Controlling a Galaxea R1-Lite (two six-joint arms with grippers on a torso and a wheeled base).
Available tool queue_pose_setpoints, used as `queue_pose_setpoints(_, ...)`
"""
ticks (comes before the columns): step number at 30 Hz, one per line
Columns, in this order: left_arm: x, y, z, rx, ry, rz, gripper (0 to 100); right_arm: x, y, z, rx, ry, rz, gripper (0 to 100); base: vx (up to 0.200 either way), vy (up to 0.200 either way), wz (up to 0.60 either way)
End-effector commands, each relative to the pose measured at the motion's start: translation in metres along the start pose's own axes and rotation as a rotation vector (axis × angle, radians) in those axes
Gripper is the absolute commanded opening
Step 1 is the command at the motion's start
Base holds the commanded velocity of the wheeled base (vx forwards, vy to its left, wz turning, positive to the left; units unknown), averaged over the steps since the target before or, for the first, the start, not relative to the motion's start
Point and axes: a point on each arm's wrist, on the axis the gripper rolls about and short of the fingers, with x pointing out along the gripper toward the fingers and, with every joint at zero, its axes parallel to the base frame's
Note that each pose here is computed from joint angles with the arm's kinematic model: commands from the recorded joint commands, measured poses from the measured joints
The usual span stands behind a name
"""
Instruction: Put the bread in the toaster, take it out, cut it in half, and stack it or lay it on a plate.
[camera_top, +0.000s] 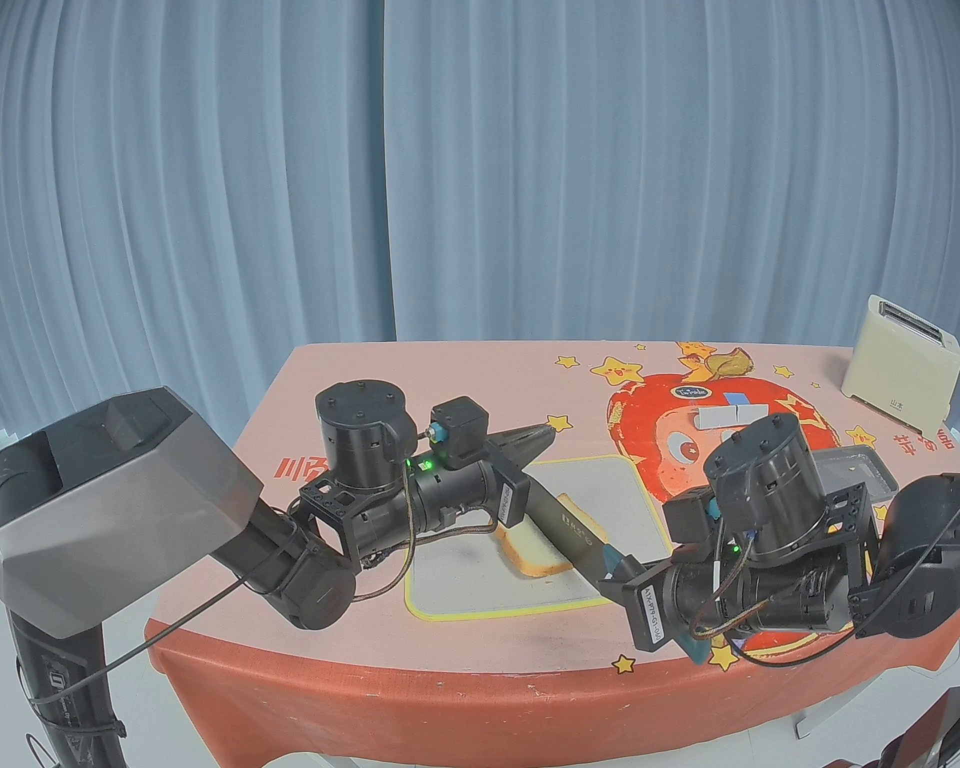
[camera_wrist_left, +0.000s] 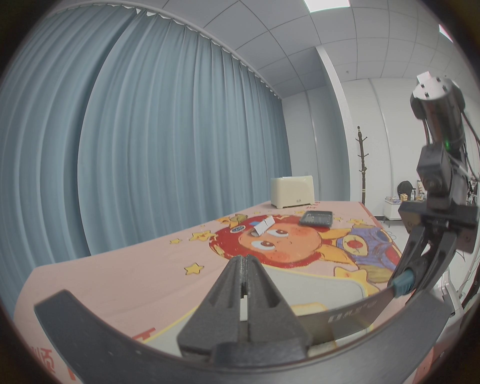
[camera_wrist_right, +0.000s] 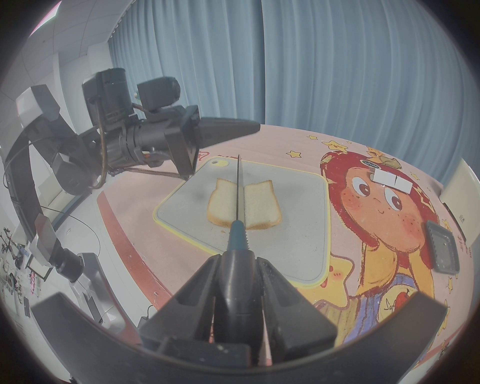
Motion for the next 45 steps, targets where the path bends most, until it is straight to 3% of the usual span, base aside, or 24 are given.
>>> queue_pose_setpoints(1, 0.002, 0.001, -0.019, -0.011, 0.042, -0.001, 0, 0.001, 0.0, -0.001, -0.001, 0.004, -0.001, 0, 0.0, 0.0, 0.0)
queue_pose_setpoints(10, 0.002, -0.003, -0.049, -0.032, 0.124, -0.011, 0, 0.002, 0.0, -0.001, 0.0, 0.007, -0.004, 0, 0.0, 0.0, 0.0)
queue_pose_setpoints(21, 0.001, -0.005, -0.052, -0.033, 0.133, -0.016, 0, 0.003, -0.001, -0.002, 0.001, 0.012, -0.005, 0, 0.0, 0.0, 0.0)
queue_pose_setpoints(33, 0.005, -0.005, -0.041, -0.012, 0.097, -0.018, 0, 0.007, -0.002, -0.012, -0.007, 0.05, -0.011, 0, 0.0, 0.0, 0.0)
queue_pose_setpoints(45, 0.004, -0.004, -0.049, -0.019, 0.119, -0.012, 0, 0.002, -0.001, -0.002, 0.009, 0.0, -0.003, 0, 0.0, 0.0, 0.0)
